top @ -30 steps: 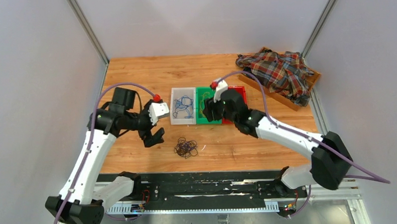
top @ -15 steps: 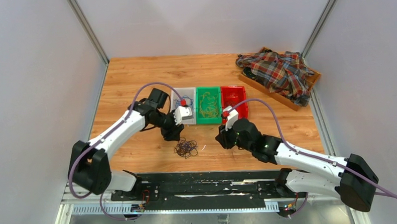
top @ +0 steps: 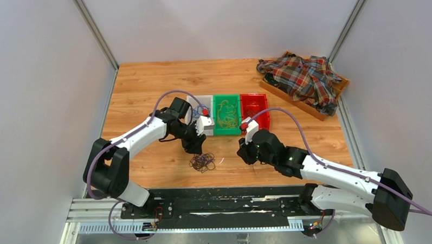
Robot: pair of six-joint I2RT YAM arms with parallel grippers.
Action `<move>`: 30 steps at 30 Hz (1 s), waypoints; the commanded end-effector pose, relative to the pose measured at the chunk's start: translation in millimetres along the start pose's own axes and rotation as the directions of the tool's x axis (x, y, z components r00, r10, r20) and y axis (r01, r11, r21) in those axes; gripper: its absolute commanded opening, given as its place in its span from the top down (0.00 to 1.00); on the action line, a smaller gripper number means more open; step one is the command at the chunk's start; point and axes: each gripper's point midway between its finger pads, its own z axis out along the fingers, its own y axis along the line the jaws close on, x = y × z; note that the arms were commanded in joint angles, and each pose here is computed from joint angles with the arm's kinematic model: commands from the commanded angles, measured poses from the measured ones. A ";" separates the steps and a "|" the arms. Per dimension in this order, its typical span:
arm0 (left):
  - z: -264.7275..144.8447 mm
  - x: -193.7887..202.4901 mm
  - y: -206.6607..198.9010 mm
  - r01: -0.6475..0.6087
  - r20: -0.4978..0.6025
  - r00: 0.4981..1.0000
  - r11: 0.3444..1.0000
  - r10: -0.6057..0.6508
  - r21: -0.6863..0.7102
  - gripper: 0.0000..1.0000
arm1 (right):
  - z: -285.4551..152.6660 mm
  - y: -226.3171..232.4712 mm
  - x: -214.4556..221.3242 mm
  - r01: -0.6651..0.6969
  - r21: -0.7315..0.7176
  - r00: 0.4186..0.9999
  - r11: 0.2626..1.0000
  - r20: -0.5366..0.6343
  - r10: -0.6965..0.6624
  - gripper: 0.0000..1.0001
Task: Untangle the cables
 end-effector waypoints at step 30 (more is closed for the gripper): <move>-57.3 -47.0 -43.9 -0.030 0.134 0.990 0.998 0.037 -0.050 0.99 | 11.6 82.4 -134.5 0.141 -0.275 0.905 0.951 0.425 -0.011 0.46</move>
